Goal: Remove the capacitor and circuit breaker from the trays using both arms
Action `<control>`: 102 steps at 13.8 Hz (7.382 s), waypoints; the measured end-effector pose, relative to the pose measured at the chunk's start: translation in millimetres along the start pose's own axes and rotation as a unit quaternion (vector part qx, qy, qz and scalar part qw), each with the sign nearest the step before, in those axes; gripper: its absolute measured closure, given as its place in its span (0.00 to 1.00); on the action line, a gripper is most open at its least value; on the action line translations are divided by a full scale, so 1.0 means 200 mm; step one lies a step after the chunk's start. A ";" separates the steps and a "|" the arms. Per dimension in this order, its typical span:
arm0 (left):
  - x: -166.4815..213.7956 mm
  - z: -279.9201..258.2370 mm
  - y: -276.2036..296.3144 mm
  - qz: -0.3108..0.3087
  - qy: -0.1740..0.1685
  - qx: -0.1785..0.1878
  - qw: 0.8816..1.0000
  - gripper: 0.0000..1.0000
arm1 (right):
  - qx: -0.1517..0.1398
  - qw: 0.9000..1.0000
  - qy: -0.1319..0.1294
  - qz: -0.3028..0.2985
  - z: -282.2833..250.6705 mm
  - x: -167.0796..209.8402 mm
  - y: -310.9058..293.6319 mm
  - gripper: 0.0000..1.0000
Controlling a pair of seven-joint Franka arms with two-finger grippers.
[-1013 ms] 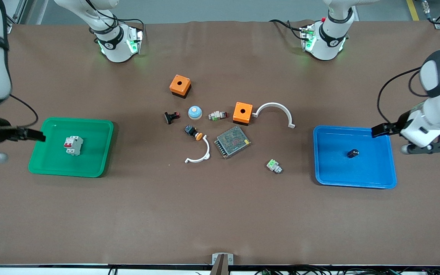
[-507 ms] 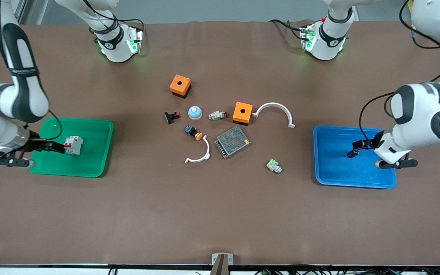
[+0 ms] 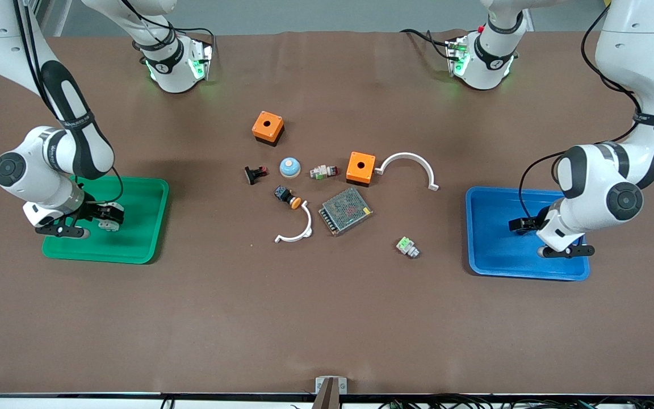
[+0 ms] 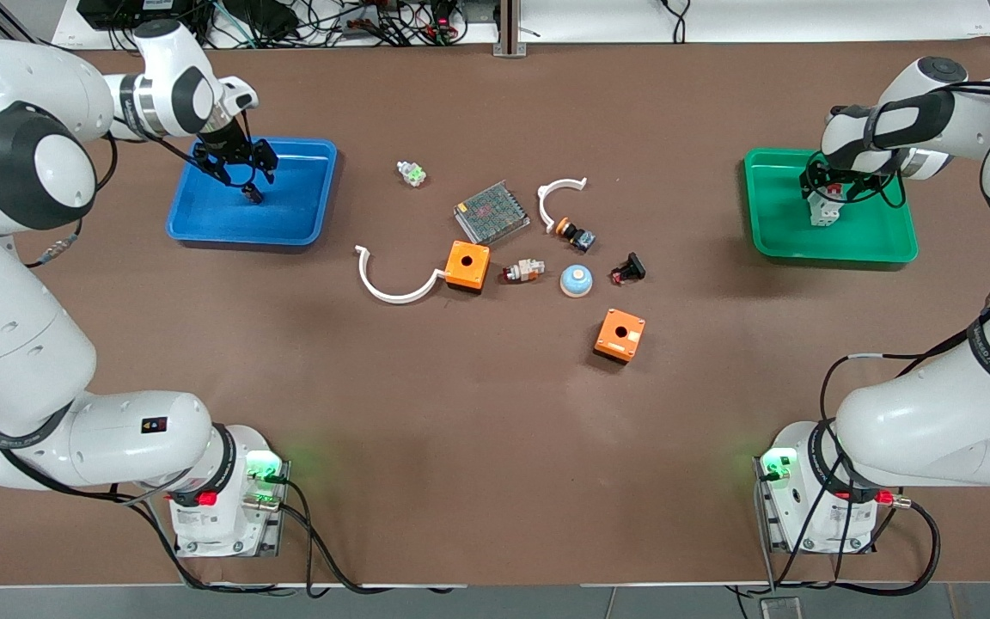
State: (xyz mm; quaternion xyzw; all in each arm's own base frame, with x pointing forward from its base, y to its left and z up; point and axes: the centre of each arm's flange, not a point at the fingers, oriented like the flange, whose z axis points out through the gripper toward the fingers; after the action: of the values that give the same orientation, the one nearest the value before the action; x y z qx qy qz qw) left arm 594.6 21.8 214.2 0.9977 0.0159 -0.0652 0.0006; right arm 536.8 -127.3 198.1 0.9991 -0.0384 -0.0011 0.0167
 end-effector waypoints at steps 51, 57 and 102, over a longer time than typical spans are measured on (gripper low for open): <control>-0.58 0.13 1.63 -0.095 0.010 -0.026 0.995 0.66 | 0.053 0.997 -0.055 0.017 -1.02 0.60 -1.23 0.00; -0.57 0.14 1.63 -0.094 0.010 -0.025 0.995 0.59 | 0.019 0.995 -0.096 -0.016 -1.32 0.51 -0.55 0.00; -0.58 -2.16 0.20 0.011 0.084 0.009 0.996 0.00 | 0.030 0.999 -0.006 -0.010 -1.94 -0.09 -0.28 0.00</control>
State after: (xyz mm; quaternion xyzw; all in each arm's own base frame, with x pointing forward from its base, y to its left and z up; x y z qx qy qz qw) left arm 536.8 -19.4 658.2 0.9998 0.0044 0.0184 -0.0087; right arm 524.7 -57.8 583.2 0.9995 -0.0282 -0.0056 -0.0134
